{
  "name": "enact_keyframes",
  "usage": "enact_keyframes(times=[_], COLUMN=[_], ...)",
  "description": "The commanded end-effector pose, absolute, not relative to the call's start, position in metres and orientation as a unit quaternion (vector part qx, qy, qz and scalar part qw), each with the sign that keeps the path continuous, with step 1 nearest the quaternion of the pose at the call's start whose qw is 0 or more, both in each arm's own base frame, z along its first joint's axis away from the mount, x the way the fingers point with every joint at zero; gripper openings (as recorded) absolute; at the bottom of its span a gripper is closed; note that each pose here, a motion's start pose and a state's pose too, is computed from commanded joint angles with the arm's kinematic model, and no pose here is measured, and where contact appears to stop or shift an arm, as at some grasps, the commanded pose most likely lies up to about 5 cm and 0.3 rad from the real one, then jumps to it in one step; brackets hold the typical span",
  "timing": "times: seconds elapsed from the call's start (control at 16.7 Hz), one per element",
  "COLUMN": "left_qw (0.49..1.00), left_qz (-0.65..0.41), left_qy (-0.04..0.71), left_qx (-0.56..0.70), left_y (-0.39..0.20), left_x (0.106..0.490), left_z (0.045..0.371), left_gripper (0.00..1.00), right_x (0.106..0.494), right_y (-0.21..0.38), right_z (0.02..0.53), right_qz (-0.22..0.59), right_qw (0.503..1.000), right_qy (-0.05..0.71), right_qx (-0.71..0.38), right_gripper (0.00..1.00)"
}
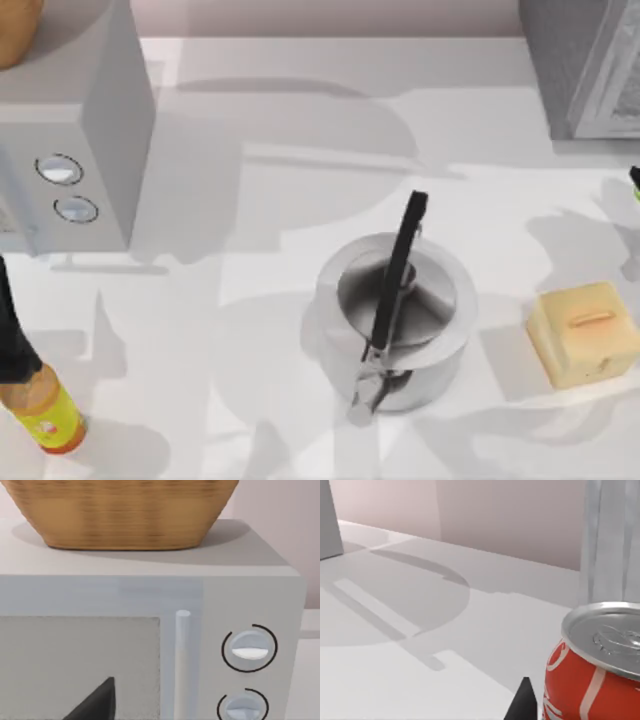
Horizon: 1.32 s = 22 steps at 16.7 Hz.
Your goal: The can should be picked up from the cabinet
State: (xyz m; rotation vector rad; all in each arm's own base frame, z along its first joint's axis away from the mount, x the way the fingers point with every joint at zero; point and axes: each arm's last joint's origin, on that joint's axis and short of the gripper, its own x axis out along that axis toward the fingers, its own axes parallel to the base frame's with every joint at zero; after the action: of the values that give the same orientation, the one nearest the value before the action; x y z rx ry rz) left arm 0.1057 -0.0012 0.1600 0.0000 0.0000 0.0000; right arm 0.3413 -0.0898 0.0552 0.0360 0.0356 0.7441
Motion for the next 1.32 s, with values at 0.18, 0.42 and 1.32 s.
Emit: enact_keyframes(times=[0.18,0.42,1.32], left_qw=[1.000,1.000,1.000], left_qz=[0.000,0.000,0.000], left_qy=[0.000,0.000,0.000], left_qx=[0.000,0.000,0.000], left_y=[-0.001,-0.001,-0.001], left_x=[0.106,0.106,0.106], left_z=[0.160,0.160,0.160], left_gripper=[1.00,1.00,1.00], right_x=[0.344,0.344,0.362], right_y=[-0.100,-0.100,-0.081], right_z=[0.050,0.050,0.045], right_qz=[0.374,0.374,0.376], right_qw=[0.927,0.927,0.927], right_qy=[0.000,0.000,-0.001], right_qx=[0.000,0.000,0.000], right_gripper=[0.00,0.00,0.00])
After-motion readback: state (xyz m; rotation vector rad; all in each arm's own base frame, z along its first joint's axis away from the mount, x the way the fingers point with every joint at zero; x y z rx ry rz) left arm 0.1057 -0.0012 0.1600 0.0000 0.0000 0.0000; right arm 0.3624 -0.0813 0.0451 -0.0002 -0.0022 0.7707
